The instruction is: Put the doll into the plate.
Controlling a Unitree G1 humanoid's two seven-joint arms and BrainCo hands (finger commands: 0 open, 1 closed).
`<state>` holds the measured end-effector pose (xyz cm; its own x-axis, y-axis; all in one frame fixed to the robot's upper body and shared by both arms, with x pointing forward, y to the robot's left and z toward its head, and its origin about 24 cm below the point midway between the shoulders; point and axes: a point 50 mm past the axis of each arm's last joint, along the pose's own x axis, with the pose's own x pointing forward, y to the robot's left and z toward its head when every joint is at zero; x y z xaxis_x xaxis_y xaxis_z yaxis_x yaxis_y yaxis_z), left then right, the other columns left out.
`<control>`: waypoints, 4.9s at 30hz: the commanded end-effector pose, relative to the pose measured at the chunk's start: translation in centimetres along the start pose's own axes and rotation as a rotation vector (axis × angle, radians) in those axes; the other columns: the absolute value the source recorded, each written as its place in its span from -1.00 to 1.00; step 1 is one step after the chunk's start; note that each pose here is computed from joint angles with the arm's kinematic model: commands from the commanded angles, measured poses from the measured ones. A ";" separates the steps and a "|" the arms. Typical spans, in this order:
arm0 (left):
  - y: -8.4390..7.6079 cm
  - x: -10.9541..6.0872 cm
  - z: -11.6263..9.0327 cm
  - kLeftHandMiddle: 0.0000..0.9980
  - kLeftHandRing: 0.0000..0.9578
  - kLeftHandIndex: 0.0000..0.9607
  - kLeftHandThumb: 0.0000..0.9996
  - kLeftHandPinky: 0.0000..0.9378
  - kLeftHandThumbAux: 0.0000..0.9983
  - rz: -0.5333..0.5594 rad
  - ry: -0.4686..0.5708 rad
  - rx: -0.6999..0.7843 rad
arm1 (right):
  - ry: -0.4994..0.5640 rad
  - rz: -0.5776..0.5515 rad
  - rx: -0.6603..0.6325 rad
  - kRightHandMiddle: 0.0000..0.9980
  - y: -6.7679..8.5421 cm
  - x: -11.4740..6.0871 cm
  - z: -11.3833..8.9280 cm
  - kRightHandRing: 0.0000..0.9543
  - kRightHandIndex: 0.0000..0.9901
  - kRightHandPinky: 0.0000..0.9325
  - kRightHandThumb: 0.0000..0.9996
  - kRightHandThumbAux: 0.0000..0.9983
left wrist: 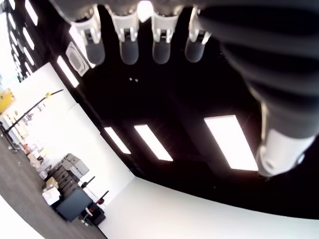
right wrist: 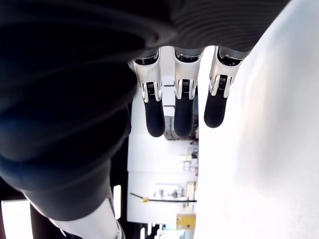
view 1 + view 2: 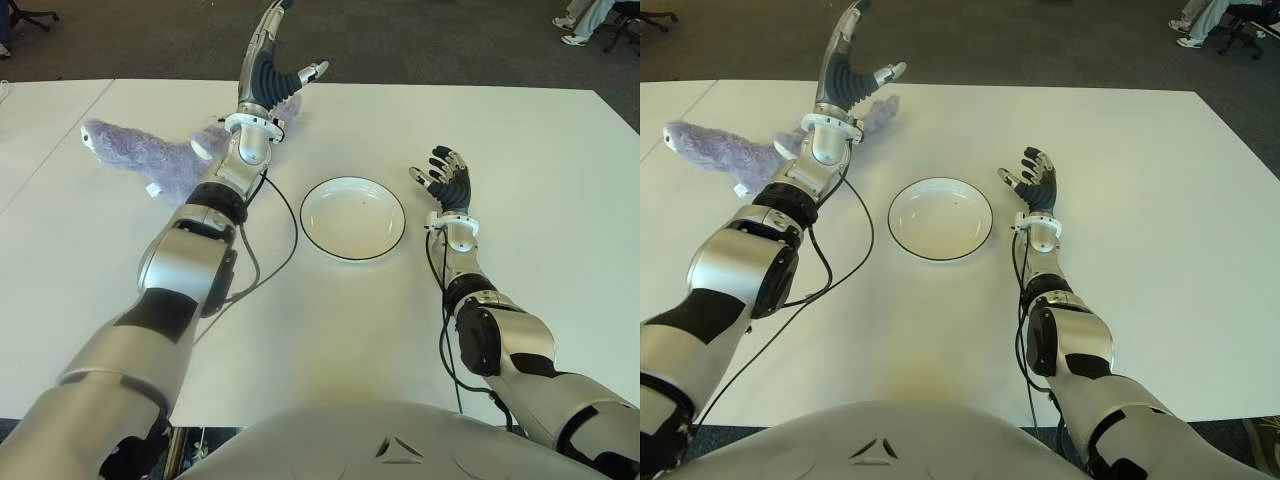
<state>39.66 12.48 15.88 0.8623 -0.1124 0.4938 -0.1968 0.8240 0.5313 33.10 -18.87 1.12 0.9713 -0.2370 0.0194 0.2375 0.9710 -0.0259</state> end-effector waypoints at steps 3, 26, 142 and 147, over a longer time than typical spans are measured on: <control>1.0 3.1 2.8 -0.92 -0.91 -1.00 -0.79 -0.90 0.04 -0.067 -0.071 0.139 | 0.572 -0.027 -0.018 -0.60 -1.3 -9.3 -10.9 -0.60 -0.59 -0.56 -0.66 0.79; 4.6 1.6 2.3 -0.91 -0.89 -1.00 -0.58 -1.00 -0.21 -0.391 -0.154 0.821 | 0.563 -0.028 -0.012 -0.56 -1.1 -9.1 -10.8 -0.55 -0.52 -0.53 -0.50 0.82; 16.3 -11.9 -12.0 -0.95 -0.94 -1.00 -0.56 -1.00 -0.21 -0.611 0.333 1.043 | 0.553 -0.049 -0.032 -0.51 -2.1 -8.6 -10.5 -0.54 -0.50 -0.51 -0.46 0.82; 17.1 -12.1 -11.7 -0.94 -0.93 -1.00 -0.51 -1.00 -0.23 -0.609 0.323 1.050 | 0.552 -0.047 -0.043 -0.53 -2.0 -8.6 -10.5 -0.56 -0.51 -0.54 -0.51 0.82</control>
<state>32.65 33.18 11.92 0.9960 -0.0744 -0.0492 0.0374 -0.1519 0.9877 33.15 -19.22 1.05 0.9708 -0.2398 0.0017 0.2398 0.9706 -0.0213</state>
